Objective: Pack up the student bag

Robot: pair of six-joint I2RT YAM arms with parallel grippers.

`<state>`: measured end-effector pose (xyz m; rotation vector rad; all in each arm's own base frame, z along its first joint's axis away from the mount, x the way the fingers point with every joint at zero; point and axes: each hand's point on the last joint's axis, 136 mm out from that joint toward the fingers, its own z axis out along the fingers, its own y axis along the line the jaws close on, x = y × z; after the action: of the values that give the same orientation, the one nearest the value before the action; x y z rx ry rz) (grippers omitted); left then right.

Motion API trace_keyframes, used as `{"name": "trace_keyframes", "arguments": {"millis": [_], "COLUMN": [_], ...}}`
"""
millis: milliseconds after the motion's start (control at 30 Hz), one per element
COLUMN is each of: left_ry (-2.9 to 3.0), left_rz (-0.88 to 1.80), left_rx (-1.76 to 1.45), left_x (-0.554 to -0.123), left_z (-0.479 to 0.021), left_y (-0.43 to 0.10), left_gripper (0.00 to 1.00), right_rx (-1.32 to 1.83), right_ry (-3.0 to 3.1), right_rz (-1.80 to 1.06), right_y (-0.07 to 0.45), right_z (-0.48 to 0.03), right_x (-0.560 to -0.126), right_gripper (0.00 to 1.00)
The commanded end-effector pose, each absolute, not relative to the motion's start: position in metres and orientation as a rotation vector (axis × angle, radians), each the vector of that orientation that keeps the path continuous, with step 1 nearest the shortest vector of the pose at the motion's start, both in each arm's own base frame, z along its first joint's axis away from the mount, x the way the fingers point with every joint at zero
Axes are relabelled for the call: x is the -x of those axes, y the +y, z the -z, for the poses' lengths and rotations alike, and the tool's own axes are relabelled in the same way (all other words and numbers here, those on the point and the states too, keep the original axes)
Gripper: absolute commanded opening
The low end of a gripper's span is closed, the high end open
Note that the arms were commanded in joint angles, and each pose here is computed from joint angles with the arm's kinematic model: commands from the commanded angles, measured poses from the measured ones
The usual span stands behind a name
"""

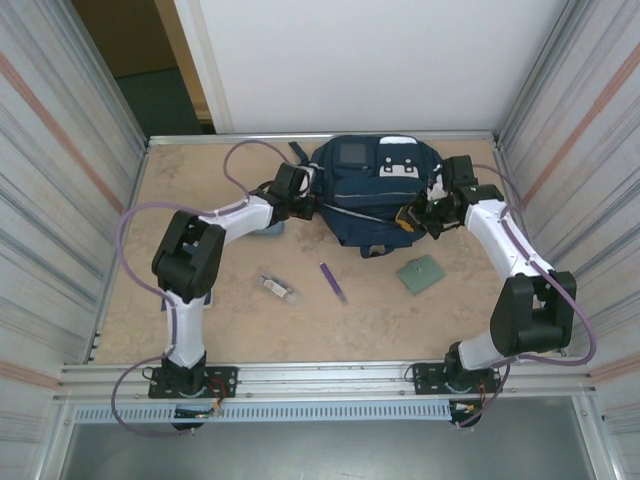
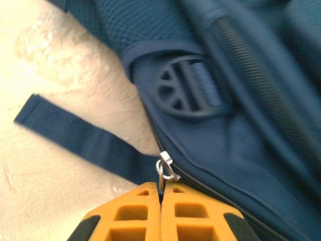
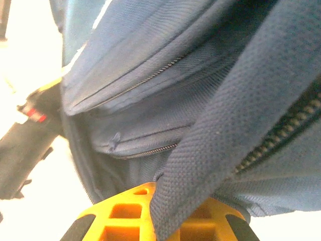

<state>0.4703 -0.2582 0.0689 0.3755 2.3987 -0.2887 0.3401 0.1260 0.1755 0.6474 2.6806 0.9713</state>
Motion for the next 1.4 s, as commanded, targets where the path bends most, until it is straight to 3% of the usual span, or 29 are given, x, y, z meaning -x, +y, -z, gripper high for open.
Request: {"name": "trace_keyframes", "arguments": {"millis": [0, 200, 267, 367, 467, 567, 733, 967, 1133, 1300, 1333, 1367], "left_ry": [2.445, 2.531, 2.529, 2.489, 2.367, 2.149, 1.925, 1.97, 2.29, 2.552, 2.588, 2.61], "left_rz": [0.204, 0.177, 0.188, 0.257, 0.428, 0.49, 0.476, 0.505, 0.639, 0.79, 0.781, 0.783], "left_rx": [-0.261, -0.107, -0.111, -0.126, -0.292, -0.615, -1.016, -0.986, -0.694, -0.302, -0.227, -0.179], "left_x": [-0.485, -0.489, -0.486, -0.474, -0.46, -0.436, -0.398, -0.413, -0.415, -0.39, -0.387, -0.385], "left_z": [-0.064, -0.069, -0.071, -0.098, -0.137, -0.18, -0.214, -0.202, -0.177, -0.141, -0.135, -0.131], "left_y": [-0.241, -0.228, -0.228, -0.23, -0.25, -0.278, -0.315, -0.344, -0.356, -0.347, -0.341, -0.338], "left_gripper": [0.0, 0.02, 0.12, 0.37, 0.49, 0.53, 0.63, 0.63, 0.67, 0.69, 0.69, 0.69], "right_rx": [-0.437, -0.419, -0.439, -0.461, -0.44, -0.44, -0.42, -0.372, -0.343, -0.329, -0.311, -0.308], "right_ry": [2.683, 2.664, 2.674, 2.699, 2.732, 2.789, 2.836, 2.91, 2.792, 2.624, 2.595, 2.567], "right_rz": [-1.074, -1.079, -1.061, -1.06, -0.996, -0.909, -0.856, -0.666, -0.394, -0.194, -0.192, -0.192], "right_y": [0.139, 0.139, 0.138, 0.139, 0.138, 0.134, 0.145, 0.138, 0.095, 0.056, 0.053, 0.05], "right_z": [-0.21, -0.219, -0.212, -0.2, -0.18, -0.158, -0.13, -0.108, -0.135, -0.166, -0.171, -0.175], "right_x": [-0.332, -0.331, -0.333, -0.334, -0.335, -0.333, -0.324, -0.311, -0.314, -0.314, -0.312, -0.31], "right_gripper": [0.0, 0.0, 0.0, 0.0, 0.01, 0.03, 0.15, 0.36, 0.43, 0.5, 0.56, 0.75]}}
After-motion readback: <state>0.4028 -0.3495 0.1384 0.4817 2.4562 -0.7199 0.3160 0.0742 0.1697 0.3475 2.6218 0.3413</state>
